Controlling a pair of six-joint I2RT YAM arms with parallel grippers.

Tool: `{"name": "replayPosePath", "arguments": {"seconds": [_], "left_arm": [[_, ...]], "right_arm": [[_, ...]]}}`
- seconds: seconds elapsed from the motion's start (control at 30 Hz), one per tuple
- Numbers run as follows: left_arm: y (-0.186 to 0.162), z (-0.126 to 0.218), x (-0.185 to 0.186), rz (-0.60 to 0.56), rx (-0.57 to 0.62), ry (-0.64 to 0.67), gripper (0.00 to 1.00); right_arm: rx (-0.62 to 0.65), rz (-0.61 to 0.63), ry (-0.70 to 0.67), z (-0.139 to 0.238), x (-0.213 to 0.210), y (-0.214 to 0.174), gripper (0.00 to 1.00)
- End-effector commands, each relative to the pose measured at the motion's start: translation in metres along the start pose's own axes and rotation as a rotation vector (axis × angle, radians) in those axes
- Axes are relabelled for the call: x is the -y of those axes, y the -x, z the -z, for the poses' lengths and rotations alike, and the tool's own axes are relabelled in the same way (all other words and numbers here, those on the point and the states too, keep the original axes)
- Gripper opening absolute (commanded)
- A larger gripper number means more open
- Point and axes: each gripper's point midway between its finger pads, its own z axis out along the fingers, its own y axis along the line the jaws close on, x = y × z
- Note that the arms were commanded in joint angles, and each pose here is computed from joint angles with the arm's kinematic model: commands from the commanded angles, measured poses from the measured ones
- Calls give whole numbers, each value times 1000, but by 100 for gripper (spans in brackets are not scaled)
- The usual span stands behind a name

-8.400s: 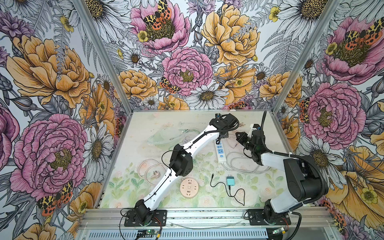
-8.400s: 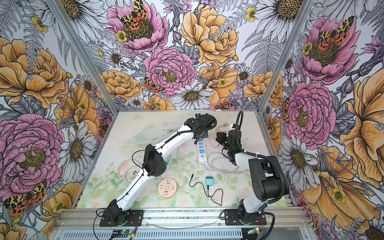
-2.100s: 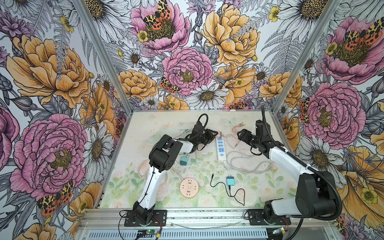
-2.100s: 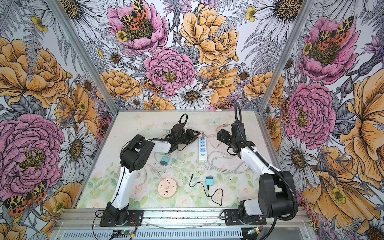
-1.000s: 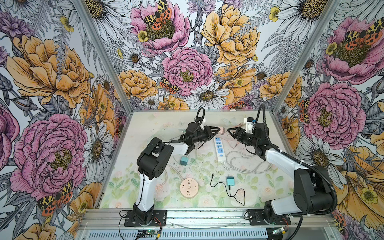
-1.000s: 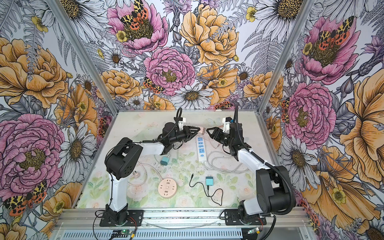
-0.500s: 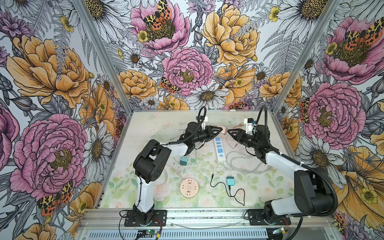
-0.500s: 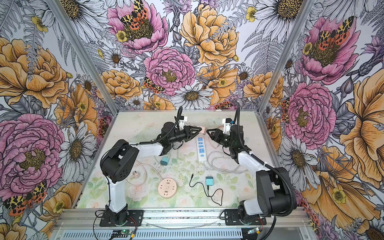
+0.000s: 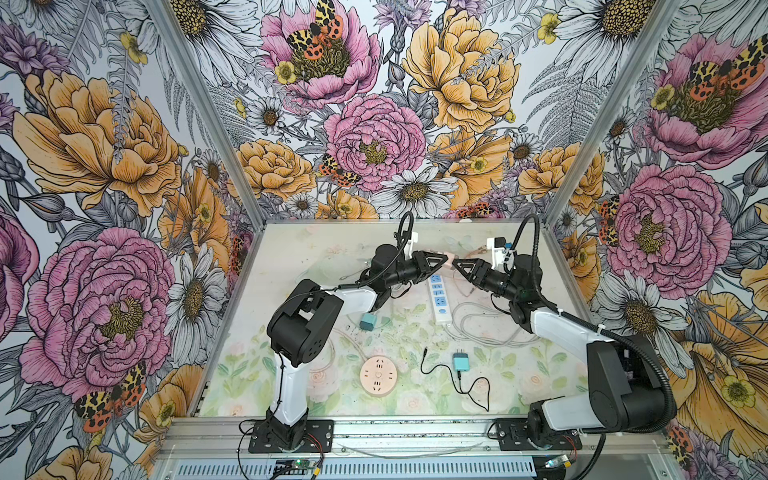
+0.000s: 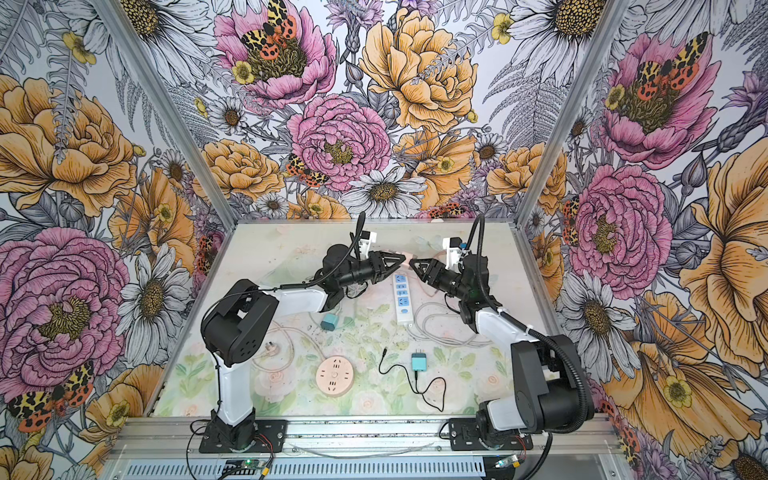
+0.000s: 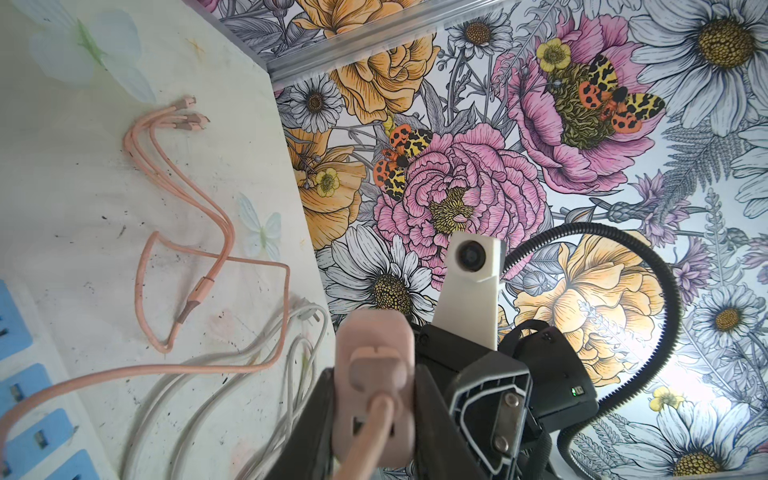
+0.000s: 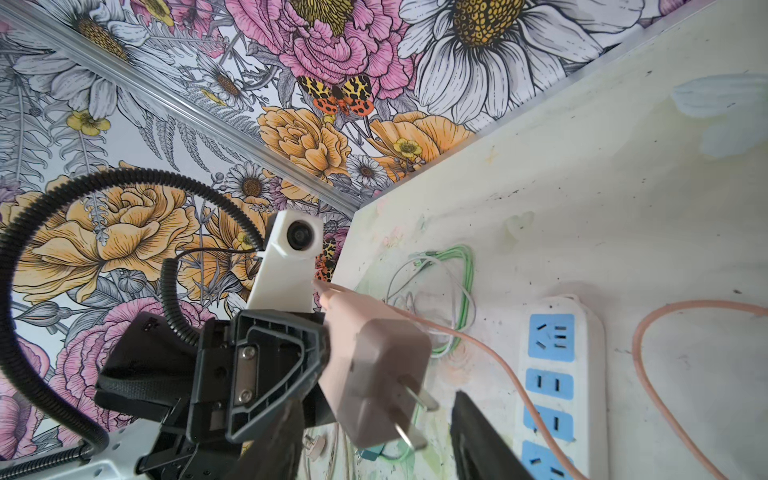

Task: Insert the plug
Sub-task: 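Carry the pink charger toward the right gripper with the left gripper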

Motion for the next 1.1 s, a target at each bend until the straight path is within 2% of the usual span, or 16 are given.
{"name": "replayPosePath", "arguments": {"seconds": [0.0, 0.17, 0.23, 0.5, 0.77, 0.97, 1.07], "left_arm": [[-3, -2, 42, -53, -20, -114, 9], [-5, -1, 51, -50, -30, -148, 10], [-6, -1, 54, -49, -34, -159, 10], [-14, -6, 62, -54, -64, -189, 11], [-30, -12, 83, -88, -127, -236, 18], [-40, -12, 86, -109, -156, -222, 25], [-45, -14, 86, -118, -173, -214, 22]], "right_arm": [[31, 24, 89, 0, -18, 6, 52], [48, 17, 140, 0, -26, 9, 34], [50, 17, 147, 1, -27, 9, 31], [54, 27, 169, 6, -38, 11, 29], [50, 24, 161, 7, -38, 9, 28], [50, 27, 143, 10, -37, 7, 28], [46, 36, 143, 12, -39, 6, 29]]}}
